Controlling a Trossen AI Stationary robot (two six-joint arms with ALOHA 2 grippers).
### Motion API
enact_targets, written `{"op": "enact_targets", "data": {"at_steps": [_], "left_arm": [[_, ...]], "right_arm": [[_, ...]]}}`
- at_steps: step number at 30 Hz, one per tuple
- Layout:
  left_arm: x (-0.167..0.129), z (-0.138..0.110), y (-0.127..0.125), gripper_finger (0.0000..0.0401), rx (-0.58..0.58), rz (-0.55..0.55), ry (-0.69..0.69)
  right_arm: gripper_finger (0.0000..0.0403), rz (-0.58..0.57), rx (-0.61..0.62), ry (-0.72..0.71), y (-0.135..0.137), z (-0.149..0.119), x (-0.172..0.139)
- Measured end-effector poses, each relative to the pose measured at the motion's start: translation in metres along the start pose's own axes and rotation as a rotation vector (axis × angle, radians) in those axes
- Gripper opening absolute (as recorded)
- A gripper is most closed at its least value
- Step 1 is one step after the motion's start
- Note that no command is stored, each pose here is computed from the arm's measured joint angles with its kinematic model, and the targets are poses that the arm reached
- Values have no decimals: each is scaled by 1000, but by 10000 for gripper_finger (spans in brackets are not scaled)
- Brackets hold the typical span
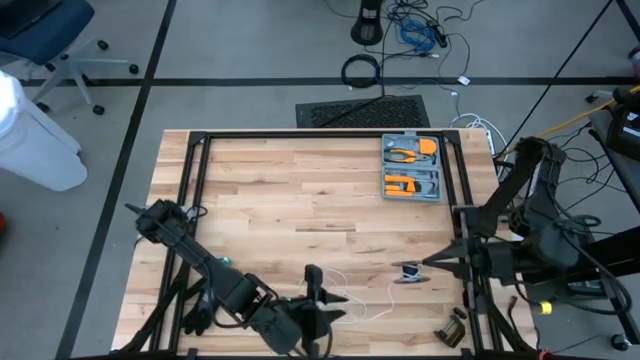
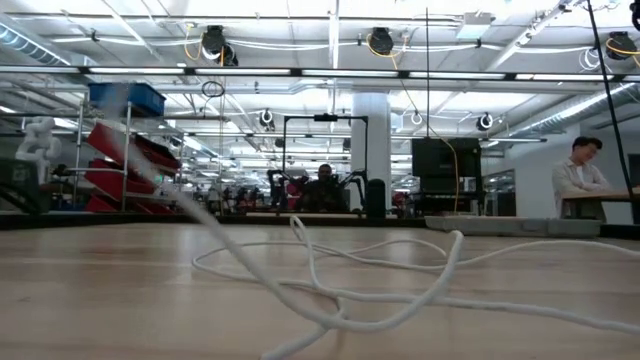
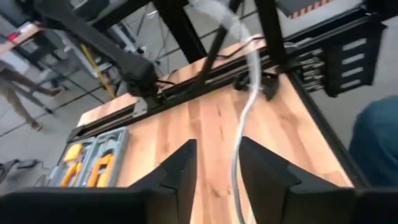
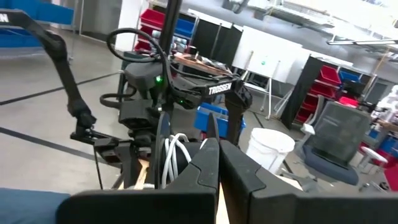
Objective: Coil cords
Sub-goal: Uncoil the white wire from the spool
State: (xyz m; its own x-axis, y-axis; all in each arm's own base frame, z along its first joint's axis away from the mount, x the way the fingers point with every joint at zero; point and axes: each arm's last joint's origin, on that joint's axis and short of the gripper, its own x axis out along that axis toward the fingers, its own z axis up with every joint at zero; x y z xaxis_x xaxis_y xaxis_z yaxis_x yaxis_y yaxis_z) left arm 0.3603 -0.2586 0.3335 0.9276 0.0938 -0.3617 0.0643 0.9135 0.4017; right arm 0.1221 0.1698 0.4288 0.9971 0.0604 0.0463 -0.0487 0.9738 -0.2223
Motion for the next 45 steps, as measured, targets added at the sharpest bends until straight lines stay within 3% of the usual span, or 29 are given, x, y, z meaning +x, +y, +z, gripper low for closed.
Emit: {"op": "enact_targets", "data": {"at_steps": [4,8,14,19,26,33,39,45], "left_arm": [[-4,1,-5,138,50,-4,-6],[-7,1,-7,139,88,13,-6],[-4,3,4,139,77,265,12],[8,8,27,139,-50,434,-15],[31,4,63,139,-244,511,-38],[52,-9,85,139,-275,505,-24],[65,-13,90,139,-296,525,-37],[71,-8,89,139,-303,530,-99]], "right_arm": [[0,-11,0,4,0,0,0],[0,-127,19,41,-3,-2,0],[0,-387,41,112,-9,-5,1],[0,-609,-4,181,-11,-13,14],[0,-732,-76,236,-13,-28,46],[0,-798,-163,294,-15,-42,70],[0,-683,-169,271,-13,-42,74],[0,-676,-166,268,-13,-42,74]]}}
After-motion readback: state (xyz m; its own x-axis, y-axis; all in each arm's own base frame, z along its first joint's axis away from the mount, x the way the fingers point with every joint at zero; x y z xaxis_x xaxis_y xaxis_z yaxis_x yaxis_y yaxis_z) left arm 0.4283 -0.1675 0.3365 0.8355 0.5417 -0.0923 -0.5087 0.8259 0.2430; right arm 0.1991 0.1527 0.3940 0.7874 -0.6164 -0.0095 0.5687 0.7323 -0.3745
